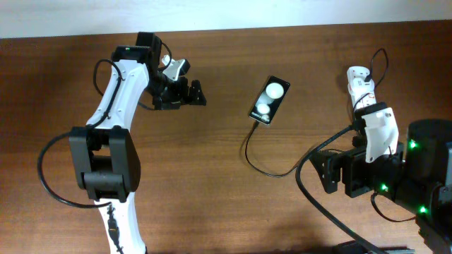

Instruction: Plug charger to phone and switch on socket

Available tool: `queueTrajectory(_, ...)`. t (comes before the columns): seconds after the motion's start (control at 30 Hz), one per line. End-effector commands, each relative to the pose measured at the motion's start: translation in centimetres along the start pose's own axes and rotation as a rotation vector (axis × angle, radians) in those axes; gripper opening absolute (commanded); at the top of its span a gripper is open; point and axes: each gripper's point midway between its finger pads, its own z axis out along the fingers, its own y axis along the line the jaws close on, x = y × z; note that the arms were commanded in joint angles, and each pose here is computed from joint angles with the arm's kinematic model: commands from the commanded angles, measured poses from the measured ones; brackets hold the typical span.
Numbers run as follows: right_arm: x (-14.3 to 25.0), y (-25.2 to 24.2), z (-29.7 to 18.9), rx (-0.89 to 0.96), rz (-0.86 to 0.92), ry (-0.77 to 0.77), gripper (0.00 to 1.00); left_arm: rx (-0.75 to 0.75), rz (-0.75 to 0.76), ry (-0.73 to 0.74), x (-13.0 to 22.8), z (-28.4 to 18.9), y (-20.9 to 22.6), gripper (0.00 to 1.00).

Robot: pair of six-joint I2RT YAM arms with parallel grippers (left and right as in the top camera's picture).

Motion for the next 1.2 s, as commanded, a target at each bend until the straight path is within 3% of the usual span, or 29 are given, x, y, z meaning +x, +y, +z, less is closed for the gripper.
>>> queueTrajectory(0.0, 0.0, -0.1, 0.0, 0.011, -0.012, -0.001, 0.99, 0.0, 0.005, -0.004, 0.0, -0.2, -0.1, 0.99)
queueTrajectory(0.27, -0.9, -2.6, -0.5, 0.159, -0.017, -0.053, 0.99, 0.0, 0.006, -0.004, 0.0, -0.2, -0.1, 0.99)
queueTrajectory(0.6, -3.9, -6.1, 1.9, 0.285, -0.099, -0.366, 0.99, 0.0, 0.005, -0.004, 0.0, -0.2, -0.1, 0.99)
queueTrajectory(1.17, 4.0, -8.7, 7.0, 0.321, -0.156, -0.837, 0.99, 0.0, 0.006, -0.004, 0.0, -0.2, -0.1, 0.99)
